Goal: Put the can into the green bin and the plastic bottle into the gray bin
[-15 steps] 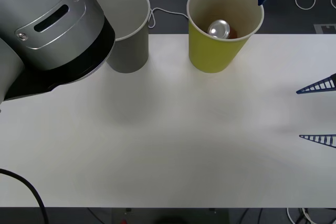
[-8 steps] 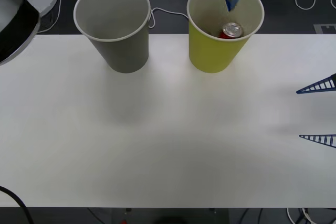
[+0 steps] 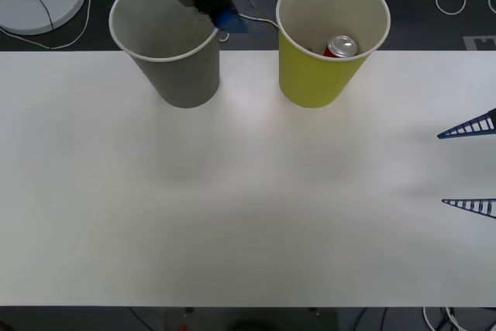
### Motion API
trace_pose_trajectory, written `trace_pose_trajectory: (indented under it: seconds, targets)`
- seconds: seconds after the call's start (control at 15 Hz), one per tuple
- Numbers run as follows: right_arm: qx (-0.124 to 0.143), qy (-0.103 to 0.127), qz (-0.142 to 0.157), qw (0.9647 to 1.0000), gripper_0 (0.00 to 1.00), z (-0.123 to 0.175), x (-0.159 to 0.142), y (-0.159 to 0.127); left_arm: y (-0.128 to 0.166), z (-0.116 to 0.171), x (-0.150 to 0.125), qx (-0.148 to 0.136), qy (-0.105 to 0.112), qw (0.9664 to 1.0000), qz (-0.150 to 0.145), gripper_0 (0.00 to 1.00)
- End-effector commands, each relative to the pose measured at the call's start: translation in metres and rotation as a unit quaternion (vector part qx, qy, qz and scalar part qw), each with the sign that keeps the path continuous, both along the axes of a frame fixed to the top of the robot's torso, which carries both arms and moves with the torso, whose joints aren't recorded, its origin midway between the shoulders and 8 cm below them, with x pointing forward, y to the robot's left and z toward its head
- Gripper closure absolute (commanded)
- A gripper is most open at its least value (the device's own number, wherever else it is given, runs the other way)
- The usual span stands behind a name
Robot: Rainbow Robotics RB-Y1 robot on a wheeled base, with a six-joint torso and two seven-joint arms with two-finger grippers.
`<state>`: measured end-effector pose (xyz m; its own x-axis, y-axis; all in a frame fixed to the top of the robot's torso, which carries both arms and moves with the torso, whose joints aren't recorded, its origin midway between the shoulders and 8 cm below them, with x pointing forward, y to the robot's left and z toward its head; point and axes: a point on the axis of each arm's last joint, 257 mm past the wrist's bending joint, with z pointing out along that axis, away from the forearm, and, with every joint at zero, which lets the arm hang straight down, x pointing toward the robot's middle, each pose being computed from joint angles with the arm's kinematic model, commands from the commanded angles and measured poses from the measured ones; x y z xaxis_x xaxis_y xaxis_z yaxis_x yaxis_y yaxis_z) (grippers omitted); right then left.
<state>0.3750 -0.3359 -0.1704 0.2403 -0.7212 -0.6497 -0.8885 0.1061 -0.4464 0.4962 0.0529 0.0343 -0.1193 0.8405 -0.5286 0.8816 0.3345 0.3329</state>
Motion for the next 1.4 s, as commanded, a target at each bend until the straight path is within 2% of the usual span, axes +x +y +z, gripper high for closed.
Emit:
trace_pose_trajectory:
  seconds: [0.07, 0.33, 0.53, 0.87, 1.13, 1.4]
  targets:
    - [0.000, 0.000, 0.000, 1.0000, 0.00, 0.000, 0.000, 0.000, 0.029, 0.001, -0.009, -0.008, -0.023, 0.9994, -0.024, 0.00]
    - [0.000, 0.000, 0.000, 1.0000, 0.00, 0.000, 0.000, 0.000, 0.079, -0.021, -0.027, -0.024, -0.032, 0.9984, -0.039, 0.00]
    - [0.000, 0.000, 0.000, 1.0000, 0.00, 0.000, 0.000, 0.000, 0.114, -0.042, -0.046, -0.023, -0.041, 0.9974, -0.055, 0.00]
    - [0.000, 0.000, 0.000, 1.0000, 0.00, 0.000, 0.000, 0.000, 0.170, -0.076, -0.080, -0.016, -0.032, 0.9955, -0.087, 0.00]
    - [0.000, 0.000, 0.000, 1.0000, 0.00, 0.000, 0.000, 0.000, 0.204, -0.102, -0.106, -0.008, -0.020, 0.9930, -0.116, 0.00]
    - [0.000, 0.000, 0.000, 1.0000, 0.00, 0.000, 0.000, 0.000, 0.227, -0.138, -0.133, 0.007, -0.008, 0.9878, -0.155, 0.00]
